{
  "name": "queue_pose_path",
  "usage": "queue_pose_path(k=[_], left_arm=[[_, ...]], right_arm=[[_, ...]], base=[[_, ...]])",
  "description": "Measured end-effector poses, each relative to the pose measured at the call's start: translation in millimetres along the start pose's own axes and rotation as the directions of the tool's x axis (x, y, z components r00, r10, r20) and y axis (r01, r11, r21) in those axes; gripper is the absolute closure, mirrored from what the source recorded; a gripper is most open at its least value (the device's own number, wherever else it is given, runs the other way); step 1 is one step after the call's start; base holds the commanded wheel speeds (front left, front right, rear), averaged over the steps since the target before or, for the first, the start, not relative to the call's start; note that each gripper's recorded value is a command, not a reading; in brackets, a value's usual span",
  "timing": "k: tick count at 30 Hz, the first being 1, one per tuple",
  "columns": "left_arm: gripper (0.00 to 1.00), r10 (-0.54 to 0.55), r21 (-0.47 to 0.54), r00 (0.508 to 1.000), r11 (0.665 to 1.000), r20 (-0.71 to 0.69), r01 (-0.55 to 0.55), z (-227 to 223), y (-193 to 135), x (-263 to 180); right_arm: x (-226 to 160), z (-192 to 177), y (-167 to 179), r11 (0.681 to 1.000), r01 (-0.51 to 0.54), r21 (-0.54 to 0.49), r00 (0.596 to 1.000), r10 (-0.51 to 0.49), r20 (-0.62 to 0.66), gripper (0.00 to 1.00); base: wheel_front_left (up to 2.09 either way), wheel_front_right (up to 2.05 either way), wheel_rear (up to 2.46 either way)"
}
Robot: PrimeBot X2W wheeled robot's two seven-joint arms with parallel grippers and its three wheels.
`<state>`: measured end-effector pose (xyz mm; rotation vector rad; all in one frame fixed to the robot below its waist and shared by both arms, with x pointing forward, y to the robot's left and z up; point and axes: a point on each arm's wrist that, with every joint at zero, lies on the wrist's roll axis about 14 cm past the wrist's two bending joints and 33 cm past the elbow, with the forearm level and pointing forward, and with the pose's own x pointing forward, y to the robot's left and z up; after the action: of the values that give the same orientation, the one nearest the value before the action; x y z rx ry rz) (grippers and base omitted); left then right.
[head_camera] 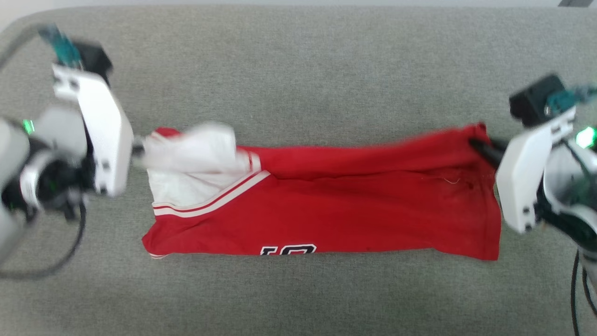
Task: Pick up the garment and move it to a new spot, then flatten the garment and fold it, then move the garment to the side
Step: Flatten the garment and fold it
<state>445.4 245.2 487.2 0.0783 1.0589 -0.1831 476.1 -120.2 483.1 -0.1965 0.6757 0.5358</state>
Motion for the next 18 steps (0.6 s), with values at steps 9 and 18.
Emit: queue_pose_path(k=[9, 18], left_arm=[[0.98, -0.048, -0.072, 0.991, 0.997, -0.128, 0.039, -76, -23, 12], [0.0, -0.077, -0.152, 0.996, 0.986, -0.05, 0.069, -85, -22, 34]], right_arm=[[-3, -58, 18, 0.992, -0.033, 0.125, 0.991, 0.048, -0.124, 1.0], [1, -70, 30, 0.985, -0.044, 0.165, 0.989, 0.066, -0.133, 0.0]], base=[[0.0, 0.0, 0.0], [0.0, 0.0, 0.0]])
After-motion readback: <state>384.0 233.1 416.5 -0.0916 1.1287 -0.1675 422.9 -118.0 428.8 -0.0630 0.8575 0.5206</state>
